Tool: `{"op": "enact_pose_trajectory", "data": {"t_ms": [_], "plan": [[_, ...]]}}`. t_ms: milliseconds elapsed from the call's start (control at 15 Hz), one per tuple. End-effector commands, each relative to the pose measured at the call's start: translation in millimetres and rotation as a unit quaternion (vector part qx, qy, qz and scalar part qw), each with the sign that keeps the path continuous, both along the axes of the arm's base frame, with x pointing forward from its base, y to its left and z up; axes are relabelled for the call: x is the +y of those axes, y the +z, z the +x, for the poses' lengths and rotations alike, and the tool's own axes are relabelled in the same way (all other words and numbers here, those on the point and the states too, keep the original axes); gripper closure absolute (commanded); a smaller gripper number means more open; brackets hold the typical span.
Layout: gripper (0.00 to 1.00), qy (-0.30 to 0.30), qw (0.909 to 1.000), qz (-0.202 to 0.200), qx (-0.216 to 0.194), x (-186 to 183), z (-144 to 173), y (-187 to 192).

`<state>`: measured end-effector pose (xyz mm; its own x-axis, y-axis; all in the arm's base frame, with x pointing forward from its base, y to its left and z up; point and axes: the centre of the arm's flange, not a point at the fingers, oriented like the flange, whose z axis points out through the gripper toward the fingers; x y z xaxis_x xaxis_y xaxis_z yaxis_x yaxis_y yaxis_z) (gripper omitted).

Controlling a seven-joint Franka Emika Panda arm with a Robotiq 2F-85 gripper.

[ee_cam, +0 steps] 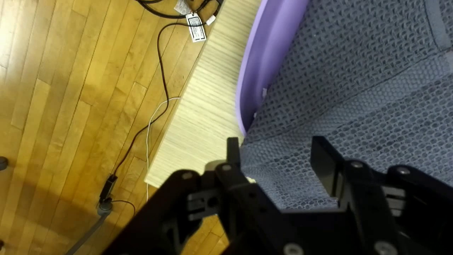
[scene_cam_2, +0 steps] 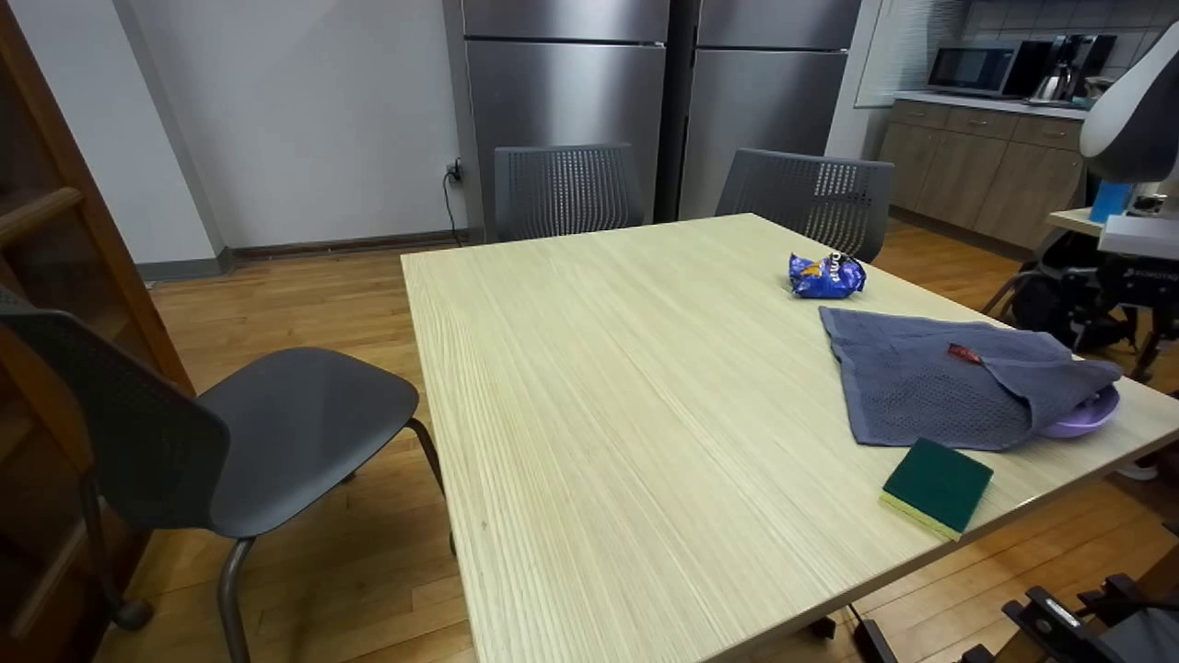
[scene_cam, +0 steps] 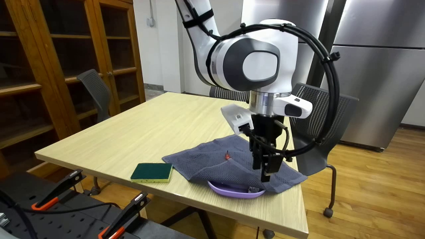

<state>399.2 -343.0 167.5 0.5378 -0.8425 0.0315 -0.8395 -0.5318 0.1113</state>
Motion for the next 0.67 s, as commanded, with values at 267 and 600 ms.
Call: {"op": "enact_pose_trajectory", "data": {"t_ms": [267,600], "plan": [[0.00,0.009,0.9990,0.040,-0.017,22.5,15.9,1.5],[0.00,0.027,0.9970,0.066,-0.029,53.2,39.2,-4.5]]}}
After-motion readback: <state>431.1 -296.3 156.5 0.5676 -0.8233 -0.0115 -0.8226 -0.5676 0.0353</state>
